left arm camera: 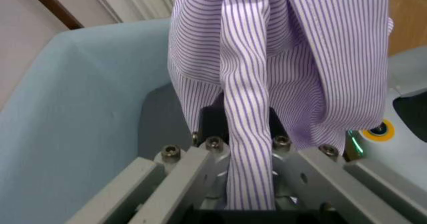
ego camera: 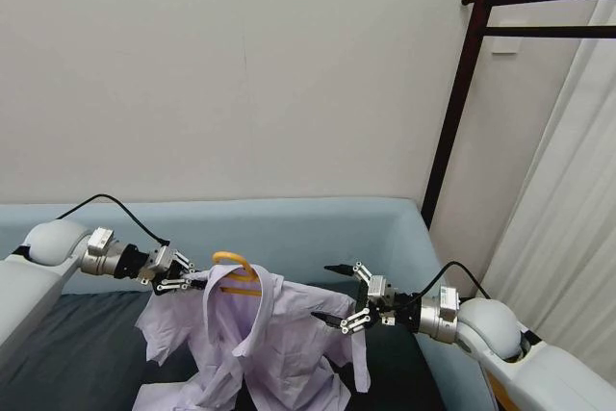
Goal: Pick up the clothes from the sofa and hang them on the clothes hanger.
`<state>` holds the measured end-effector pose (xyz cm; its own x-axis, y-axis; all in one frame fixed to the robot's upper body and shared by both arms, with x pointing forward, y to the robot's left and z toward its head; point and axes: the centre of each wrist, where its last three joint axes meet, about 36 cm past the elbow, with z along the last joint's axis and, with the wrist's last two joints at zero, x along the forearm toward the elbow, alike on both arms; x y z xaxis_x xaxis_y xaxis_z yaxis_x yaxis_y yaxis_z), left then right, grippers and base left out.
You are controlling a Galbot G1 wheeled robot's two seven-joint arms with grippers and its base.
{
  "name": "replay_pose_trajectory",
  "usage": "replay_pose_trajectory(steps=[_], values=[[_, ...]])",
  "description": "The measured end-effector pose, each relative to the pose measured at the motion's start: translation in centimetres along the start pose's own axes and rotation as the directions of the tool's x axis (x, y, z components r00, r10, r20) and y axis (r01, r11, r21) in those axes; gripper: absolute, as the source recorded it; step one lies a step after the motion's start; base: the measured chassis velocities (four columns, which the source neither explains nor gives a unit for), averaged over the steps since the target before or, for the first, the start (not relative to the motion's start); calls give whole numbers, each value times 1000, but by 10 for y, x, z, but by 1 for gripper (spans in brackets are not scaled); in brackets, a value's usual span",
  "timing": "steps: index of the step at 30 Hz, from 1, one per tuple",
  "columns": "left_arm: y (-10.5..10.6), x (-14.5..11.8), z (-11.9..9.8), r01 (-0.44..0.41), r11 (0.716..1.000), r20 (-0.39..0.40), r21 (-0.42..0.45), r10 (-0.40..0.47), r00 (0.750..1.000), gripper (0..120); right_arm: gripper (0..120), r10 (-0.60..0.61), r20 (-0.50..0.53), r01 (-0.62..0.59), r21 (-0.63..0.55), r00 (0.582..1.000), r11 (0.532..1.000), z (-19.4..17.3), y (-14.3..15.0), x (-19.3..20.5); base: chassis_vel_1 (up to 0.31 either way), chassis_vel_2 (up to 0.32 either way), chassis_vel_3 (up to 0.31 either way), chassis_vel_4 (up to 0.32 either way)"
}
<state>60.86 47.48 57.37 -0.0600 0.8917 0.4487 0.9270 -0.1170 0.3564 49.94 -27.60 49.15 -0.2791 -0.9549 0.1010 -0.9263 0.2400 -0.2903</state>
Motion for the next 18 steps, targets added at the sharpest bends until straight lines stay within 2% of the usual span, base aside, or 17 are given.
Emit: replay_pose_trajectory(steps=[1, 5, 6, 8, 10, 13, 14, 17, 18], values=[[0, 0, 0, 0, 1000, 0, 0, 0, 1000, 1, 75, 0, 0, 0, 0, 1000, 1000, 0, 0, 0, 0, 0, 0, 0], [0, -4, 1, -12, 1000, -5, -4, 12, 1000, 1, 56, -67, -21, 67, -11, 998, 998, -2, -4, -3, 0, 0, 0, 0], [0, -4, 1, -12, 1000, -5, -4, 12, 1000, 1, 56, -67, -21, 67, -11, 998, 998, -2, -4, -3, 0, 0, 0, 0], [0, -6, 2, -22, 1000, -11, -7, 22, 1000, 1, 45, -88, -24, 88, -17, 996, 996, -1, -5, -4, 0, 0, 0, 0], [0, -7, 2, -24, 1000, -11, -7, 24, 1000, 1, 43, -90, -24, 90, -18, 996, 996, -1, -4, -5, 0, 0, 0, 0], [0, -11, 3, -32, 999, -9, -11, 32, 999, 1, 26, -108, -25, 108, -23, 994, 994, 1, -4, -7, 0, 0, 0, 0], [0, -11, 3, -32, 999, -9, -11, 32, 999, 1, 26, -108, -25, 108, -23, 994, 994, 1, -4, -7, 0, 0, 0, 0], [3, -10, 1, -30, 999, -7, -21, 30, 1000, 1, 14, -123, -29, 123, -20, 992, 992, 0, -6, -6, 0, 0, 0, 0], [3, -10, 1, -30, 999, -7, -21, 30, 1000, 1, 14, -123, -29, 123, -20, 992, 992, 0, -6, -6, 0, 0, 0, 0]])
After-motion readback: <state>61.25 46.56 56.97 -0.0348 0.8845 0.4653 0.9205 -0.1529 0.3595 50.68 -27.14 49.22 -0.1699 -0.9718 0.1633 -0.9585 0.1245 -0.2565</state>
